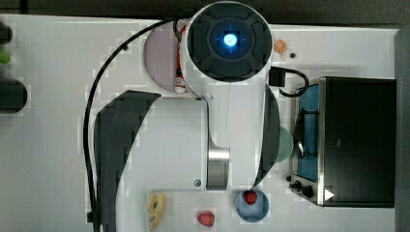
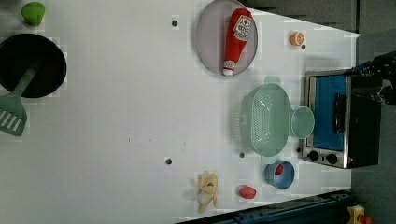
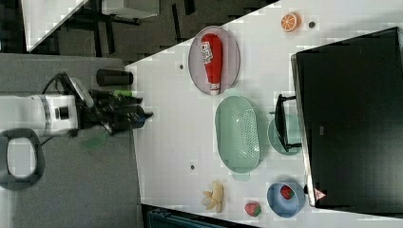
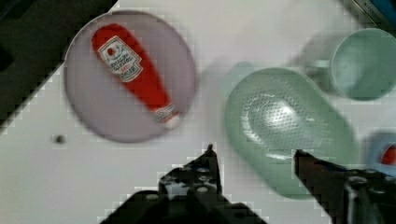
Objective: Drag strainer right to left.
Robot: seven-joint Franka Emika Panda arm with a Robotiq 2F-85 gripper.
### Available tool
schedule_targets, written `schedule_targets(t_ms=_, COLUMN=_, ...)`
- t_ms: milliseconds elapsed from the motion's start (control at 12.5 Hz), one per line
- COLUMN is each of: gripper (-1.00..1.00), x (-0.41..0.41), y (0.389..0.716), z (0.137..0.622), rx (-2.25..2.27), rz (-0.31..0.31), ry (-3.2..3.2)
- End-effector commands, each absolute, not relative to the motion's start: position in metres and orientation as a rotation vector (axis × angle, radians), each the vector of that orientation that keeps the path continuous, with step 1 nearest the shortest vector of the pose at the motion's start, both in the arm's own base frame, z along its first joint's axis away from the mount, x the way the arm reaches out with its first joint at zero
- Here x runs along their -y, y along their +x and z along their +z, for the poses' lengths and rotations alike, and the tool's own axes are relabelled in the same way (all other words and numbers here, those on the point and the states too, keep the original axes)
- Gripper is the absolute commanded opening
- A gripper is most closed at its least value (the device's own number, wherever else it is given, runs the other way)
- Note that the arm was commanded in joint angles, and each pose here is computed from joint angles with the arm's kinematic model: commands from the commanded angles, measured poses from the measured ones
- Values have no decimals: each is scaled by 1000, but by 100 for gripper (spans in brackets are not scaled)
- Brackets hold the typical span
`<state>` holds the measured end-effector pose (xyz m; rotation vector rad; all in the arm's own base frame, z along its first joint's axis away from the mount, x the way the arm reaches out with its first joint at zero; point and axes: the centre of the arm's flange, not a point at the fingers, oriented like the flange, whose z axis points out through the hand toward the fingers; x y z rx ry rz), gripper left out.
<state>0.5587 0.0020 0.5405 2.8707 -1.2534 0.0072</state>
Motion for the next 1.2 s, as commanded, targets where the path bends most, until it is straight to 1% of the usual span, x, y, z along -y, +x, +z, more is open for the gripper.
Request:
schedule_targets(t_ms=80, gripper=60, x=33, y=377, z=626, rx=1352, rz=37, ry=2841)
schedule_targets(t_ms=160, gripper=82, x=33, y=378, z=626, rx=1351, rz=43, ry=2843)
schedule_targets(t_ms=240, gripper=99, x=32, y=381, z=625, rx=1350, rz=58, ry=2846)
schedule_targets(t_ms=400, gripper=100, x=31, y=390, z=612, rx=1343, rz=27, ry=2839)
schedule_targets(t_ms=640, gripper=100, x=30, y=417, z=572, rx=1345, rz=-10, ry=2821)
schedule_targets(t_ms=880, gripper=100, x=28, y=452, z=512, rx=1394, rz=-75, ry=2765)
schedule_targets(t_ms=1120, gripper=100, x=26, y=483, z=440, rx=1556, rz=-144, ry=2628)
schedule_targets(t_ms=1200, gripper=100, x=24, y=491, z=416, rx=1620, rz=-153, ry=2576)
